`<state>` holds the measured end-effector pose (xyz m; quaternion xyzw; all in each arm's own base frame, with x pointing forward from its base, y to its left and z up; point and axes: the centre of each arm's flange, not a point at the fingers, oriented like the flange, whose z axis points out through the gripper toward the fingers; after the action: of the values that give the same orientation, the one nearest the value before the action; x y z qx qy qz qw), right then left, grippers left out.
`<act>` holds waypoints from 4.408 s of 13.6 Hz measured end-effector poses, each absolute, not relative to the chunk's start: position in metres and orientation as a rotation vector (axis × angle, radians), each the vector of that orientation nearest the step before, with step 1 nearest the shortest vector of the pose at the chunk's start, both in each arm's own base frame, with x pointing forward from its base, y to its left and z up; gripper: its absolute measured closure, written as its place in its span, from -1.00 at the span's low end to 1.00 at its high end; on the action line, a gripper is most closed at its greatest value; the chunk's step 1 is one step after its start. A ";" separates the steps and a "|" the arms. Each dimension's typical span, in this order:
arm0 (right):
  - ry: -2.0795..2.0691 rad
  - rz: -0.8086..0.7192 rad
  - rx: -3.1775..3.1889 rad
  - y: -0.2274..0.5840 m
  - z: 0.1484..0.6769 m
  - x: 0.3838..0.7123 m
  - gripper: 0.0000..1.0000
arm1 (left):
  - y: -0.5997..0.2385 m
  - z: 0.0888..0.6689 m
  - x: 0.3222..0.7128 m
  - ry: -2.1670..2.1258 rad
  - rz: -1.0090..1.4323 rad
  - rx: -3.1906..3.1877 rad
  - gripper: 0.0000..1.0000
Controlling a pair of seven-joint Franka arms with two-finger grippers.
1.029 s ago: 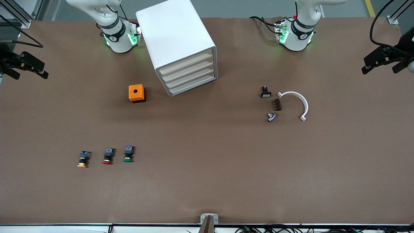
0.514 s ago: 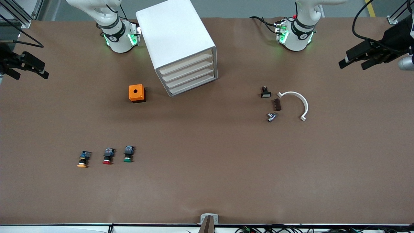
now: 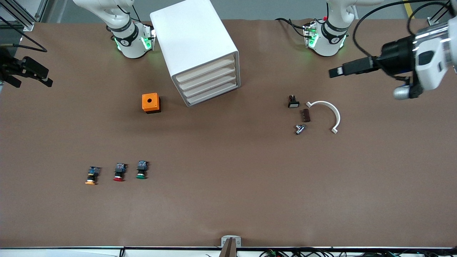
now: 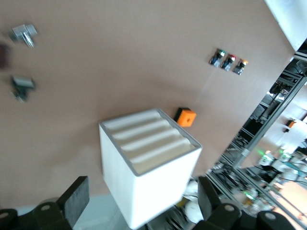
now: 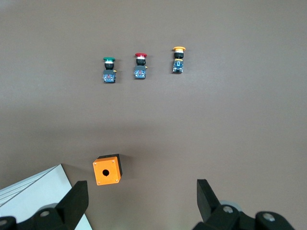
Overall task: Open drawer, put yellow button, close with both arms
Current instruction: 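Reach the left gripper to the drawer handle while the right gripper approaches the button, then grasp the drawer handle with the left gripper while the right gripper descends, then pull the drawer open with the left gripper while the right gripper grasps the button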
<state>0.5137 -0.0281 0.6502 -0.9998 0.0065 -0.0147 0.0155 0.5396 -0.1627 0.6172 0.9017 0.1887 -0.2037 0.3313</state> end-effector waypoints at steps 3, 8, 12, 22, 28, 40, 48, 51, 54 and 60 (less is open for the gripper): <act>0.024 -0.055 -3.110 -0.030 0.652 0.514 -1.00 | -0.231 0.589 0.544 0.615 -0.748 2.335 -0.99; 0.027 -0.021 -3.112 -0.030 0.638 0.525 -1.00 | -0.321 0.505 0.556 0.948 -1.209 2.214 -0.99; 0.034 0.107 -3.114 -0.033 0.579 0.560 -1.00 | -0.377 0.440 0.541 1.340 -1.508 2.164 -0.99; 0.112 0.049 -3.161 -0.072 0.389 0.651 -1.00 | -0.422 0.299 0.515 2.390 -2.032 1.737 -0.81; 0.141 -0.055 -3.173 -0.088 0.285 0.662 -1.00 | -0.471 0.269 0.463 2.453 -2.218 1.783 -0.10; 0.124 -0.146 -3.181 -0.088 0.185 0.675 -1.00 | -0.502 0.242 0.425 2.503 -2.336 1.792 0.33; 0.116 -0.134 -3.180 -0.086 0.174 0.682 -0.33 | -0.521 0.233 0.400 2.503 -2.346 1.863 0.76; 0.117 -0.078 -3.179 -0.085 0.183 0.688 0.31 | -0.519 0.232 0.401 2.532 -2.362 1.836 0.83; 0.141 -0.030 -3.161 -0.085 0.197 0.695 0.33 | -0.514 0.231 0.408 2.552 -2.369 1.803 0.84; 0.338 0.141 -3.072 -0.046 0.277 0.691 0.33 | -0.472 0.229 0.454 2.575 -2.391 1.637 0.85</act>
<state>0.6914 -0.0458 0.2773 -0.9927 0.1093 0.0454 0.0240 0.4536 -0.4720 0.2292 0.3942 0.6198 -0.5756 -0.3593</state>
